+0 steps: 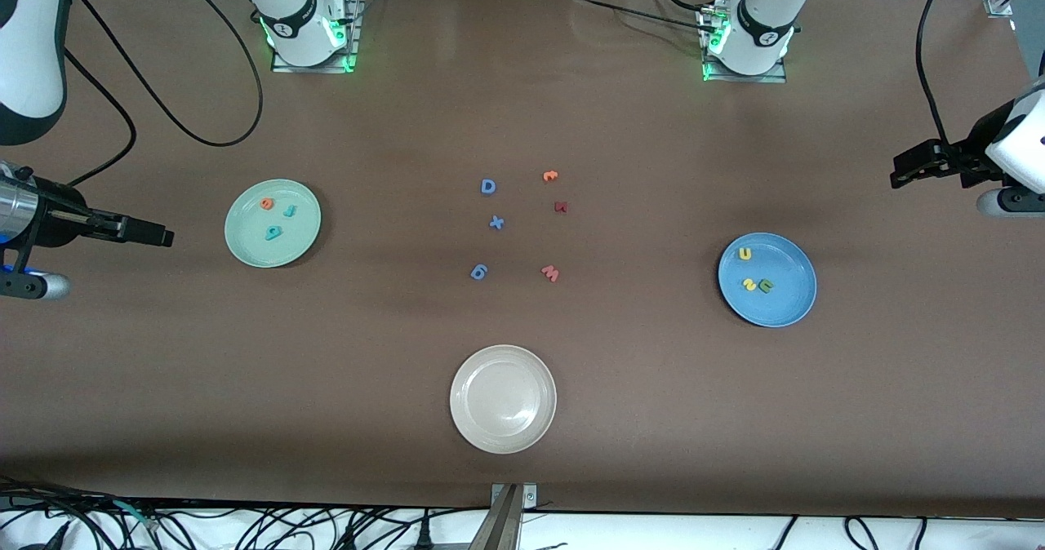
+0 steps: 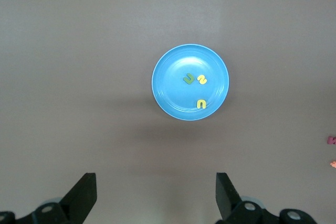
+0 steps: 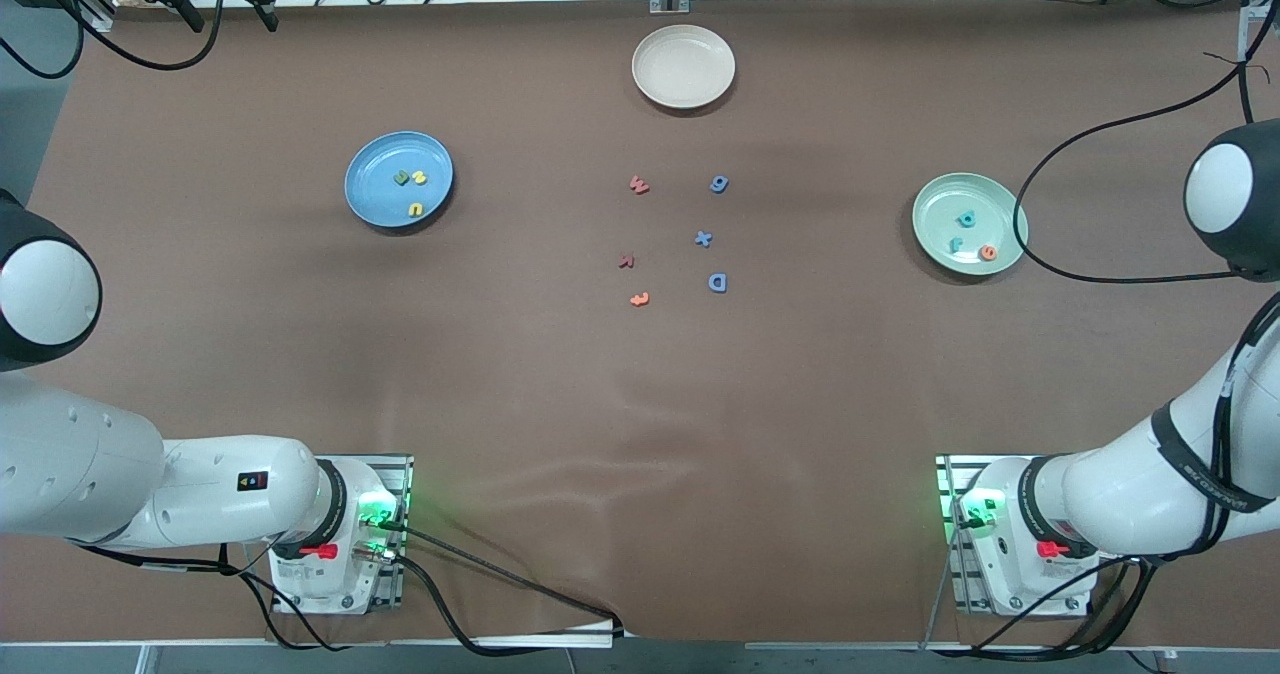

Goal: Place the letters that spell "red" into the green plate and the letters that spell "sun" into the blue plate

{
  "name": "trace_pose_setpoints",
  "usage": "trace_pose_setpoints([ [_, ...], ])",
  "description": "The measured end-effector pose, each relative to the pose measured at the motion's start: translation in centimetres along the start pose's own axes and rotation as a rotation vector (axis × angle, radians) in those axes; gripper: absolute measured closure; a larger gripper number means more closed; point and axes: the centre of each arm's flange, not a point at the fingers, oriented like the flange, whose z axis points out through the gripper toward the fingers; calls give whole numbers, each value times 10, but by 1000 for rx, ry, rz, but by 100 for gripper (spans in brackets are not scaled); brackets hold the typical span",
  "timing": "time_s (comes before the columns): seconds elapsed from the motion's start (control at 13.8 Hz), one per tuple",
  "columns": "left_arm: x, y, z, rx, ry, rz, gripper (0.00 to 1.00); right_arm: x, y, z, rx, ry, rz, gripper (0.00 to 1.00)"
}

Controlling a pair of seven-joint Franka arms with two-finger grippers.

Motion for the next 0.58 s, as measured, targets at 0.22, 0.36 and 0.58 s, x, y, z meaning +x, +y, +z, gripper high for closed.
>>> trace_pose_setpoints([
  [0.22,0,-1,0,0,1,3,0,-1,-22,1,-57,4,-82,0],
  [0.36,0,-5,0,-1,1,2,0,-3,-23,0,-47,5,-95,0],
  [0.58,0,-12,0,-2,1,10,0,-9,-17,1,-44,40,-89,0],
])
